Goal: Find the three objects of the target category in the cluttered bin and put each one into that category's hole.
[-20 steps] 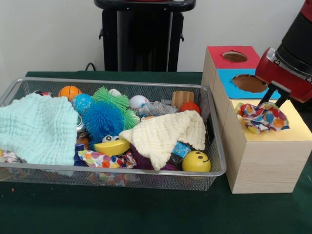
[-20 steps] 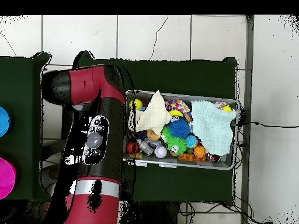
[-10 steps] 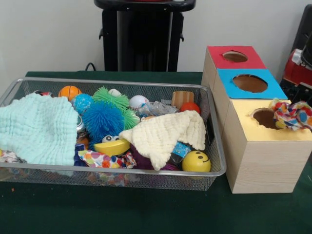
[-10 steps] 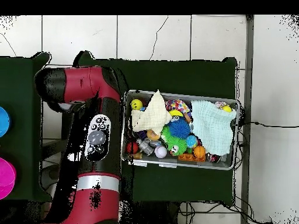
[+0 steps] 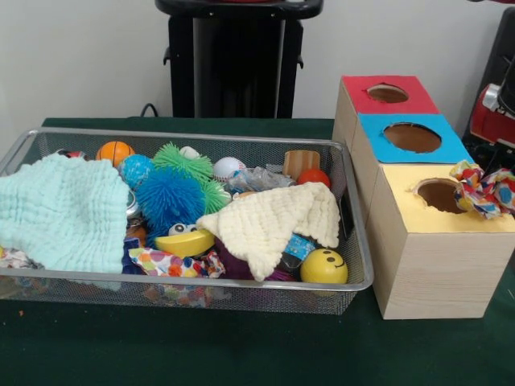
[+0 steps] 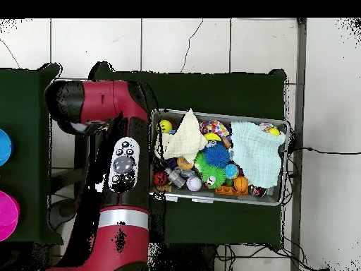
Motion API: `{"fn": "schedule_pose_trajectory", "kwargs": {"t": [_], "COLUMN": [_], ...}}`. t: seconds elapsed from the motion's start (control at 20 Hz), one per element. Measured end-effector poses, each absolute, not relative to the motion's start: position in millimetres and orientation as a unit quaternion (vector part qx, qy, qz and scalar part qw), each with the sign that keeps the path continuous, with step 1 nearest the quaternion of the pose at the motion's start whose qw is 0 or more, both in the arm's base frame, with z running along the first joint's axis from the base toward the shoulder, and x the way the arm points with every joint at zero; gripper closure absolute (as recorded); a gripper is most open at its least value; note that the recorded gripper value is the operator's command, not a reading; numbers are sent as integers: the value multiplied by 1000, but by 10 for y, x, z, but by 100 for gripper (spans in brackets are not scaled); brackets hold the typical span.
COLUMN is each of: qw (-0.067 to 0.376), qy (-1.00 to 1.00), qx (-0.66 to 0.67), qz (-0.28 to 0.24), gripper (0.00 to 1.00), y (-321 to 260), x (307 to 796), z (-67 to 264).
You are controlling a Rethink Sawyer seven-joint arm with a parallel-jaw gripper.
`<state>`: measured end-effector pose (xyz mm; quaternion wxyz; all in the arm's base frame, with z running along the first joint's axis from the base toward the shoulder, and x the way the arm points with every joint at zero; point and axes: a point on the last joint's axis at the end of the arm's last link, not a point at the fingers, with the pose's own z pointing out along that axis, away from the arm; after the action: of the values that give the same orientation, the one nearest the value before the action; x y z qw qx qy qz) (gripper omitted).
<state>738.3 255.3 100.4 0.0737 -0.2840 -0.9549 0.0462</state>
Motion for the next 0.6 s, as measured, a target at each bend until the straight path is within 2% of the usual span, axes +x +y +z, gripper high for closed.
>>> {"fn": "schedule_pose_trajectory", "kwargs": {"t": [0.6], "qw": [72], "qy": [-955], "qx": [-283], "qz": [49], "gripper": [100], "y": [2543], "x": [7382], "z": [1016]}}
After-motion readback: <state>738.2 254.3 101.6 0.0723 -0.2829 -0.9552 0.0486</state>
